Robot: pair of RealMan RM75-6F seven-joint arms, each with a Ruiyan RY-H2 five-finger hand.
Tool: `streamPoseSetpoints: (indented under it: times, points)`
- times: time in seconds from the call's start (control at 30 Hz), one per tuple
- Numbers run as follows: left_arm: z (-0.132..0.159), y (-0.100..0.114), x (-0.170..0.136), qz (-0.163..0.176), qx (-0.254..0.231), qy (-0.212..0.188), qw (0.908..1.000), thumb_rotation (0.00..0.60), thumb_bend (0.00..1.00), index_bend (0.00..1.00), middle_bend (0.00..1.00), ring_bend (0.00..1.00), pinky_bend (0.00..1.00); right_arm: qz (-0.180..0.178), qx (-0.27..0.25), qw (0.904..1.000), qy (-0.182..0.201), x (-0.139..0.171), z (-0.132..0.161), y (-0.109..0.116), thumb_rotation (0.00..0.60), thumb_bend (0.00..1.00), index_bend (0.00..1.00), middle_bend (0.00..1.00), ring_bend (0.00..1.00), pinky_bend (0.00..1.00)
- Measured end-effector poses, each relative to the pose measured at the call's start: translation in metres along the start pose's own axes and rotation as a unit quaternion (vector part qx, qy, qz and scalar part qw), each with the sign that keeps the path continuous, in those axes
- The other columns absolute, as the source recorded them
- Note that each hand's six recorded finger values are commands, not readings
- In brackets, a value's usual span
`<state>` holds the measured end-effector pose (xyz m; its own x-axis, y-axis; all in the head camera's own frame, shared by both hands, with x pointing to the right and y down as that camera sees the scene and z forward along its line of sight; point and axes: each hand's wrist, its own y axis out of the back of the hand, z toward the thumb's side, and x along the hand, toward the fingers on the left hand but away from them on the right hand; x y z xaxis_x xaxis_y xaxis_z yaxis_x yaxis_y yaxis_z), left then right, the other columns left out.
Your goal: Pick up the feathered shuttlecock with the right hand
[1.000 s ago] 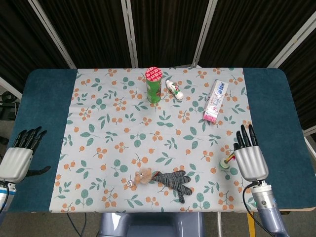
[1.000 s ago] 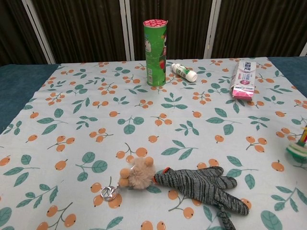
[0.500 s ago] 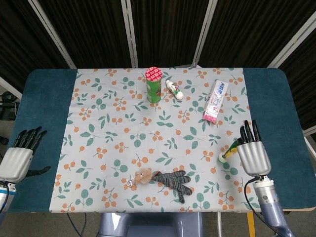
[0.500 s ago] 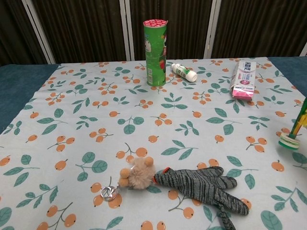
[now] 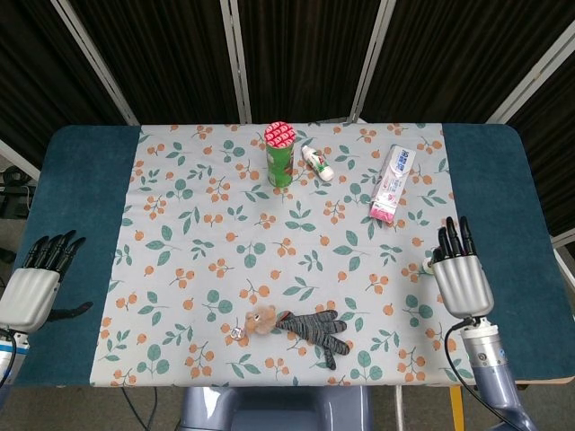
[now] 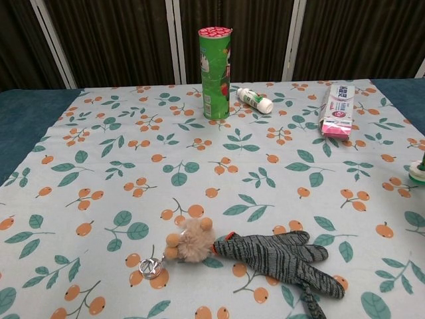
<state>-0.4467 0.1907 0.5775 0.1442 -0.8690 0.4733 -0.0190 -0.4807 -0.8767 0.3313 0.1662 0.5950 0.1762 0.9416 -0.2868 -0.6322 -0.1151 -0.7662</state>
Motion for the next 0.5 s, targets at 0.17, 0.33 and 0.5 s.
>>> streamPoseSetpoints:
  times: [0.17,0.33,0.5]
  points:
    - [0.0,0.0,0.0,0.0,0.0,0.0,1.0,0.528,0.12,0.06,0.0,0.0,0.0,0.009,-0.004,0.9999,0.004,0.004,0.003,-0.007,0.6,0.39,0.6,0.2,0.0,0.0]
    - [0.0,0.0,0.0,0.0,0.0,0.0,1.0,0.529,0.11,0.06,0.0,0.0,0.0,0.017,-0.008,0.9998,0.009,0.008,0.008,-0.014,0.6,0.39,0.59,0.2,0.0,0.0]
    - [0.0,0.0,0.0,0.0,0.0,0.0,1.0,0.528,0.11,0.06,0.0,0.0,0.0,0.011,-0.014,0.9997,0.016,0.011,0.012,-0.012,0.6,0.38,0.55,0.19,0.0,0.0]
